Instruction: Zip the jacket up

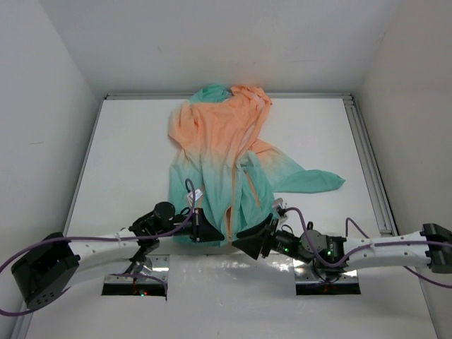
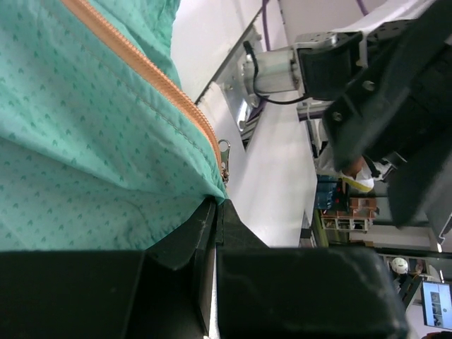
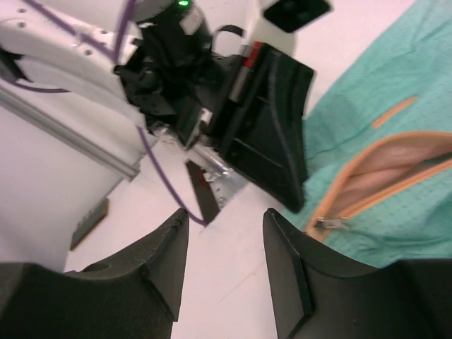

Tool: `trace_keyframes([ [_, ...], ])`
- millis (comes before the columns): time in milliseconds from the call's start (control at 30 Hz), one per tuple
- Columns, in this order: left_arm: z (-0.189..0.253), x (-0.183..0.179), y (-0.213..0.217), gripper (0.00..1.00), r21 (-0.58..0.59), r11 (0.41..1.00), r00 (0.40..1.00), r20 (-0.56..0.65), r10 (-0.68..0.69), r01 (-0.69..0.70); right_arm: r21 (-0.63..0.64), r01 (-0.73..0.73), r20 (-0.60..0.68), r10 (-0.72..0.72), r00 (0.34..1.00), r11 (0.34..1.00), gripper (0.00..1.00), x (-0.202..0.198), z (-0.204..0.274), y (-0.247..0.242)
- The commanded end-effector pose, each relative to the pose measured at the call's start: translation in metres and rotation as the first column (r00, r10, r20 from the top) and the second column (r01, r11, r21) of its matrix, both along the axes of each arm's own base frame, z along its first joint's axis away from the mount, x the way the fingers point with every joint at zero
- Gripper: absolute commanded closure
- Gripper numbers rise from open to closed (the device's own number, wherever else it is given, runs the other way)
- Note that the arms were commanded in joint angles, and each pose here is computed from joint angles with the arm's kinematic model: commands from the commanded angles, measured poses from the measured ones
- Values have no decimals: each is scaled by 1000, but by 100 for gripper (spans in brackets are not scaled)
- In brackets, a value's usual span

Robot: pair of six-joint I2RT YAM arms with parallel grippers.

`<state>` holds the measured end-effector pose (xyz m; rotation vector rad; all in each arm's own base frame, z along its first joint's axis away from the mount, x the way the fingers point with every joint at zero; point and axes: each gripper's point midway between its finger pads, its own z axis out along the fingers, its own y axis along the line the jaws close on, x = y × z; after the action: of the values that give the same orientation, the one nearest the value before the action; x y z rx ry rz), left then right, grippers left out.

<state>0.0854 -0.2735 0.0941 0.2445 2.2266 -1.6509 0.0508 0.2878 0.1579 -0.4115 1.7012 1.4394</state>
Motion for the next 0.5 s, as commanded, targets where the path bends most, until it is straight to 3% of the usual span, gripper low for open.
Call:
trace_keyframes([
  [0,24,-1,-2,100,-100,995,998,57,-10,16,-152,-3,-9,2,1000,988,54,2,-72,-19],
  [200,34,0,2,100,-134,991,996,84,17,-6,-167,54,-41,-62,997,984,55,23,-79,-25],
  [467,34,0,4,100,-138,990,996,92,24,-11,-163,-7,-48,0,999,987,54,17,-74,-16],
])
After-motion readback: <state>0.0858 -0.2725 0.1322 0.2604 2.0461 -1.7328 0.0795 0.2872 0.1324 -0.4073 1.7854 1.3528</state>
